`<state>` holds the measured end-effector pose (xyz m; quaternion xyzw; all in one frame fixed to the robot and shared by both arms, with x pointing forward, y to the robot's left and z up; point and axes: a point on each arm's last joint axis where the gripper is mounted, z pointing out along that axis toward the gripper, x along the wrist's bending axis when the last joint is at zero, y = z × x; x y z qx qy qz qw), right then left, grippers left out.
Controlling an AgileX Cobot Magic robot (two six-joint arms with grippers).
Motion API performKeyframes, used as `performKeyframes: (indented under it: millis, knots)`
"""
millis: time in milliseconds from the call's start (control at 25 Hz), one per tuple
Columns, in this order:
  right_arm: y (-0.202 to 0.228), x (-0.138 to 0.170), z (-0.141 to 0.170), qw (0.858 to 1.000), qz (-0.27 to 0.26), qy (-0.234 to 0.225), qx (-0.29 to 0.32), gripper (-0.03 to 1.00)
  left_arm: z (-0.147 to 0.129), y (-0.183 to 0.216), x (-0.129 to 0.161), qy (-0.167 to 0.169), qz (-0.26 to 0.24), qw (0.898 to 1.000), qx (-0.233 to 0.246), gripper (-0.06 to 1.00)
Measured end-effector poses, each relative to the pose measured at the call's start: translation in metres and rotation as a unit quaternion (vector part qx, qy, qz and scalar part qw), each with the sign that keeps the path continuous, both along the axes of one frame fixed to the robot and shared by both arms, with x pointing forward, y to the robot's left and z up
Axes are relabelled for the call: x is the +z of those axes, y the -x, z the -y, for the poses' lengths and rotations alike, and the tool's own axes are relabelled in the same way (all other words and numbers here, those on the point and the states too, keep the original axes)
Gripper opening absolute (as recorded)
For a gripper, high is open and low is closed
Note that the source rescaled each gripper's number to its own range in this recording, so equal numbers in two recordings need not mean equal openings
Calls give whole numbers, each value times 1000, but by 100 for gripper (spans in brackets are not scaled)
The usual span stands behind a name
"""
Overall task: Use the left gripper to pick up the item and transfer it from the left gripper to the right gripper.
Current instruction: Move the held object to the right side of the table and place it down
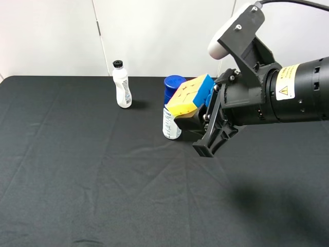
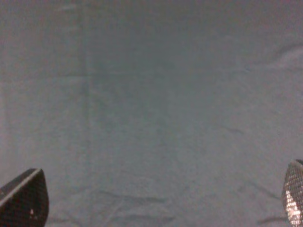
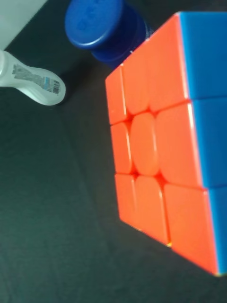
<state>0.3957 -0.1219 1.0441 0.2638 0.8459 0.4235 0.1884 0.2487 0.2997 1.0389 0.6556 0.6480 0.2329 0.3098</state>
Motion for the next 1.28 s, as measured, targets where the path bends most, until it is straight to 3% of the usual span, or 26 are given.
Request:
performKeyframes:
  millis: [240,560,960,1280]
  knots:
    - [-2,-5,6,998,-45,3,-33,0,-1,3,0,1,11,998,54,97]
    - [-33,-11,49,977,-108,-10,-186,0,-1,21,0,5,76,994,80,97]
    - [-81,-39,85,926,-226,101,-286,0,-1,22,0,4,78,993,85,97]
    - [-118,-64,78,909,-263,149,-289,0,-1,22,0,4,78,993,85,97]
